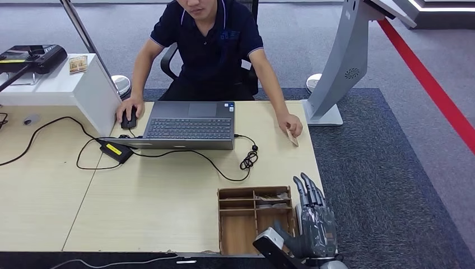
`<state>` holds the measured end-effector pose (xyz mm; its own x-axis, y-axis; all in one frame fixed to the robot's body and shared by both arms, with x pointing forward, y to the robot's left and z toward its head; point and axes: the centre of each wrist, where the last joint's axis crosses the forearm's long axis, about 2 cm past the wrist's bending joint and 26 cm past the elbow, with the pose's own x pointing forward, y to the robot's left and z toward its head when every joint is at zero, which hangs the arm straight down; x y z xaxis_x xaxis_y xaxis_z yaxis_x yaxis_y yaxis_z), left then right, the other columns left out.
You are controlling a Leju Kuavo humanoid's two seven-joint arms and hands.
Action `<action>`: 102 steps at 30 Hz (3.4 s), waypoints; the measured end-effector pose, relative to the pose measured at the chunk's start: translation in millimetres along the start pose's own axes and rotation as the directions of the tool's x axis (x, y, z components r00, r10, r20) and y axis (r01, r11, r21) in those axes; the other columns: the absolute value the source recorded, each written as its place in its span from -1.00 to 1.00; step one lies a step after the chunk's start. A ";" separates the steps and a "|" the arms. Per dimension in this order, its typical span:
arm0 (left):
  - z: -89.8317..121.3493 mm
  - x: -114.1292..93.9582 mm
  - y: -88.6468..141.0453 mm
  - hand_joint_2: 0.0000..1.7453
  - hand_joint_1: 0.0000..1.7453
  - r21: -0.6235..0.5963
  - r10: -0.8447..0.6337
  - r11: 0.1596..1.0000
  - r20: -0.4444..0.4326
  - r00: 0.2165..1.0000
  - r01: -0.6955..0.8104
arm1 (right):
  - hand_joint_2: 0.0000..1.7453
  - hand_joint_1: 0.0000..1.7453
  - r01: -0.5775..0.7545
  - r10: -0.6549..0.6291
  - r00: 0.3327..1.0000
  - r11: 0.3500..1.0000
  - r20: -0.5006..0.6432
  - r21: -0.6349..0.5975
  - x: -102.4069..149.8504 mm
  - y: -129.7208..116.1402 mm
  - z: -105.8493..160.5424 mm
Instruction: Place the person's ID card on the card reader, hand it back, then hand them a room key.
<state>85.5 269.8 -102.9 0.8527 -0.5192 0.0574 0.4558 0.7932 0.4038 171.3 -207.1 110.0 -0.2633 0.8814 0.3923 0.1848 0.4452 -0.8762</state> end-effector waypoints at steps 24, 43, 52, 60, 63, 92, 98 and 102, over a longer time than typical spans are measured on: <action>0.0 0.2 -0.1 -1.00 -1.00 -0.004 -0.017 1.000 0.007 1.000 0.017 | 1.00 -1.00 0.059 -0.058 0.997 0.998 0.047 -0.034 11.4 13.3 -21.3; 0.0 0.2 -0.2 -1.00 -1.00 -0.005 -0.016 1.000 0.007 1.000 0.016 | 1.00 -1.00 0.096 -0.096 0.995 0.995 0.024 -0.006 18.3 24.0 -24.2; 0.0 0.1 -0.2 -1.00 -1.00 -0.005 -0.014 1.000 0.005 1.000 0.014 | 1.00 -1.00 0.096 -0.096 0.995 0.995 0.008 0.007 16.2 27.7 -23.2; 0.0 0.1 -0.2 -1.00 -1.00 -0.005 -0.013 1.000 0.005 1.000 0.013 | 1.00 -0.52 0.091 -0.091 0.996 0.996 0.000 0.011 14.5 29.3 -22.3; 0.0 0.1 -0.2 -1.00 -1.00 -0.005 -0.012 1.000 0.005 1.000 0.012 | 1.00 -0.35 0.092 -0.092 0.996 0.996 -0.004 0.012 14.2 29.5 -22.5; 0.0 0.1 -0.1 -1.00 -1.00 -0.003 -0.012 1.000 0.005 1.000 0.012 | 1.00 -0.79 0.094 -0.094 0.996 0.996 -0.009 0.010 14.2 29.4 -22.8; 0.0 0.1 -0.1 -1.00 -1.00 -0.003 -0.012 1.000 0.005 1.000 0.012 | 1.00 -0.75 0.094 -0.094 0.996 0.996 -0.010 0.011 14.2 29.4 -22.8; 0.0 0.1 -0.1 -1.00 -1.00 -0.003 -0.012 1.000 0.005 1.000 0.012 | 1.00 -0.63 0.094 -0.094 0.996 0.996 -0.010 0.011 14.2 29.4 -22.8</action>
<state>85.5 269.6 -102.9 0.8462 -0.5299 0.0570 0.4665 0.7881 0.4016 194.6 -177.8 96.2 -0.2702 0.8371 0.4756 0.1491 0.5244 -0.8383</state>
